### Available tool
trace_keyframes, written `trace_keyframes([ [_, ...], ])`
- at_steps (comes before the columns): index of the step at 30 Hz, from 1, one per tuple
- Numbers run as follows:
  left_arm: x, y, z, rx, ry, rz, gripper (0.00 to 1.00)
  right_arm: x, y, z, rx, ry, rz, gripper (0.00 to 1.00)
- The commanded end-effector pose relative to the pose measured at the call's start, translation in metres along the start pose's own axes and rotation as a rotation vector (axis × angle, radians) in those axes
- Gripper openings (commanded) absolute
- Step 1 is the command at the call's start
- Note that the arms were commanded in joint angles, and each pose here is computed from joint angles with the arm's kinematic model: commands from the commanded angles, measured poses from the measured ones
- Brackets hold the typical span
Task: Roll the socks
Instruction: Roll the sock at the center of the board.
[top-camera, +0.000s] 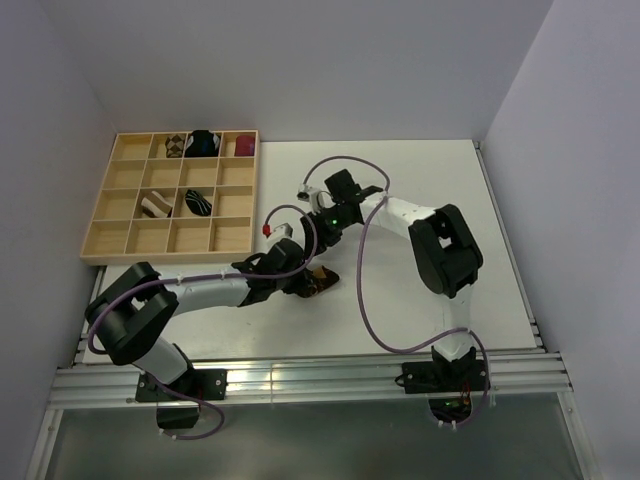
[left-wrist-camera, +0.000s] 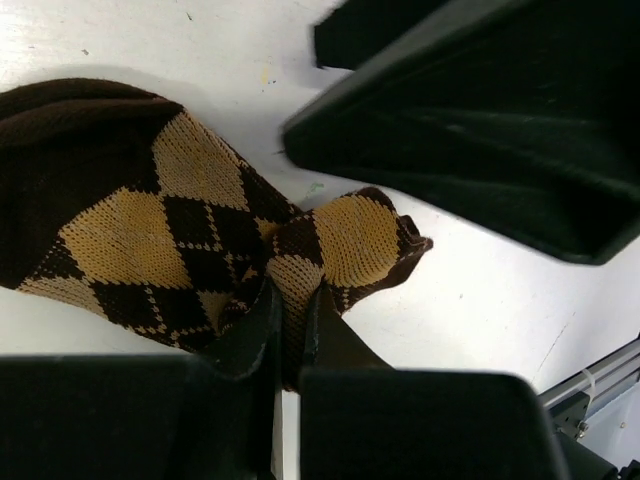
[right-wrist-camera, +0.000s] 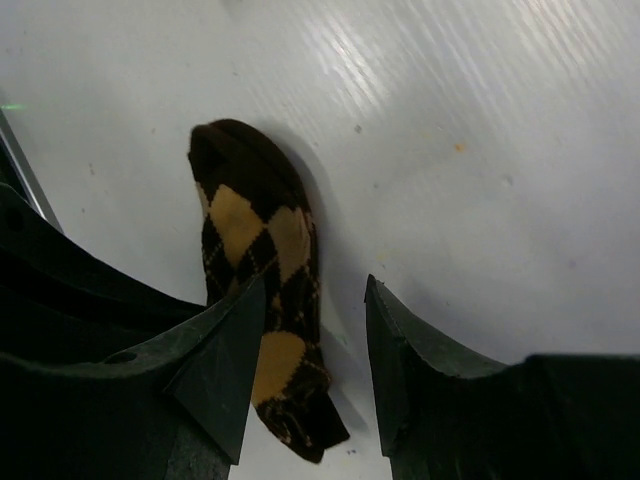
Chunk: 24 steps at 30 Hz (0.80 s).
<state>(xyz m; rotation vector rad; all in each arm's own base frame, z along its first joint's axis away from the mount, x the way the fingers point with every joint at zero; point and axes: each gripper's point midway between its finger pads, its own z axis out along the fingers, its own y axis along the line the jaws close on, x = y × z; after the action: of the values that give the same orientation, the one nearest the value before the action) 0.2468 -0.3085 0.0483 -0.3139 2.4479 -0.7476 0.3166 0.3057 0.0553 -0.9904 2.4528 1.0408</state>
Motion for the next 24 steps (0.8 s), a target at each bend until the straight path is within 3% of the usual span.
trace_keyframes([
  [1,-0.006,-0.010,-0.003,0.025,-0.027,0.042,0.00,-0.015,0.017,0.008,-0.051,-0.003,-0.113,0.52],
  [19,-0.001,-0.023,-0.008,0.059,-0.030,0.087,0.00,0.007,0.004,0.063,0.009,0.128,-0.137,0.51],
  [23,-0.001,-0.023,-0.007,0.054,-0.026,0.096,0.00,0.011,0.001,0.065,0.023,0.138,-0.131,0.35],
  [24,-0.002,-0.023,-0.007,0.051,-0.029,0.094,0.00,0.010,-0.001,0.064,0.029,0.134,-0.129,0.21],
])
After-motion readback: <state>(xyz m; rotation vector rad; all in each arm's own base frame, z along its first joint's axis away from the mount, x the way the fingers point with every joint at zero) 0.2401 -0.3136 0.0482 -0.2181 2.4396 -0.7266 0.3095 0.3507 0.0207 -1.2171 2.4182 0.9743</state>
